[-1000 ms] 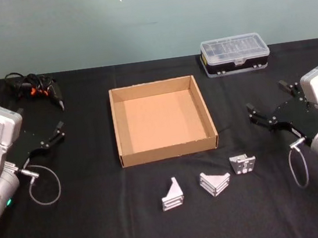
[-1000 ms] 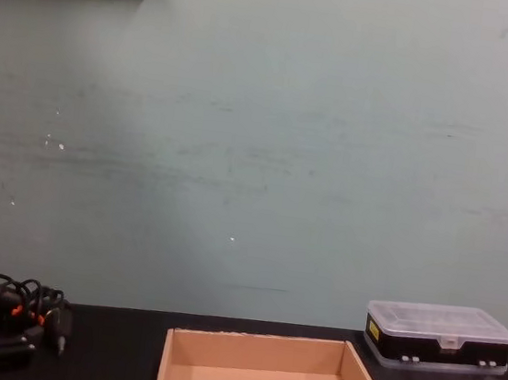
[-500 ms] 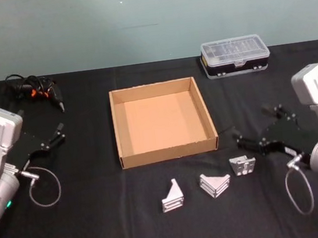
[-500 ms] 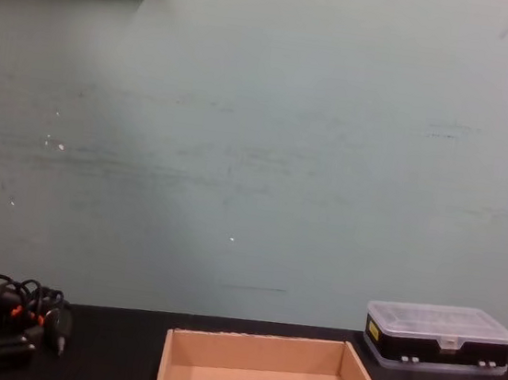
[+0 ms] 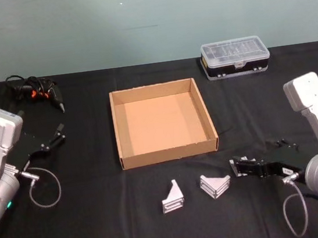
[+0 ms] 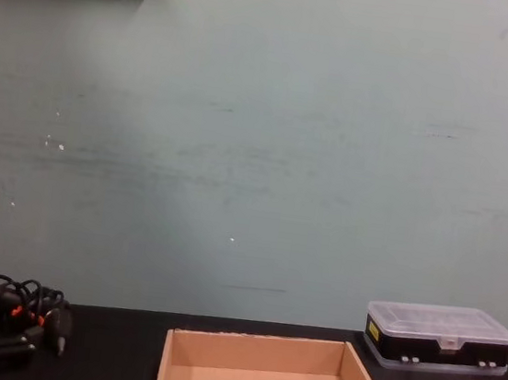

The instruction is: Use one hand to pick up the angle iron from the table and place it into the box.

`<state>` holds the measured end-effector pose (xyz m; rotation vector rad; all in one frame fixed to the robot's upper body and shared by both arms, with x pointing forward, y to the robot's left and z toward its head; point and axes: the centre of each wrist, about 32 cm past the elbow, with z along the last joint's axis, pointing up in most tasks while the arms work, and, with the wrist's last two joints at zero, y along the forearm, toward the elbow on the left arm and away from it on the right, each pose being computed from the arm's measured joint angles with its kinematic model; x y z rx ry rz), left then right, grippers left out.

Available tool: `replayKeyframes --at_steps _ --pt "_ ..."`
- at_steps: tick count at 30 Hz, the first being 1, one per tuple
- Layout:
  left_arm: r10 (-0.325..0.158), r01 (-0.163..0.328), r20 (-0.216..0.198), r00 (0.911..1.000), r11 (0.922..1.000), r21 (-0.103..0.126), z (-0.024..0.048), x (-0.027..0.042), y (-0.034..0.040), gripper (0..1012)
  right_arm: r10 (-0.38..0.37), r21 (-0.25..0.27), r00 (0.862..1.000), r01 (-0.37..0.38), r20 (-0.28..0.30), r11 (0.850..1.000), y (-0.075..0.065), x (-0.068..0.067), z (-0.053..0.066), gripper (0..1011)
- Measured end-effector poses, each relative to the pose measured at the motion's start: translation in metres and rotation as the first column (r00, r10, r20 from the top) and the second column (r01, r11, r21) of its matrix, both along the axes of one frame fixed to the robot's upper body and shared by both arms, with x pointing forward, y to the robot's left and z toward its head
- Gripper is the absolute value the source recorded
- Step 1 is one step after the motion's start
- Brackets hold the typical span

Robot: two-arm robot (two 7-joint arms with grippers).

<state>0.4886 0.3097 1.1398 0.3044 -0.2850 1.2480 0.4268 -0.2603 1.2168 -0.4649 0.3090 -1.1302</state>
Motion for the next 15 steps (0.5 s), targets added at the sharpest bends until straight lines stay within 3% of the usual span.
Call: replayKeyframes --at_steps 15 --pt "0.0 0.0 0.0 1.0 1.0 0.0 0.0 0.0 0.0 1011 -0.062 -0.014 0.996 0.061 -0.069 0.998 0.018 0.006 -0.001 1000"
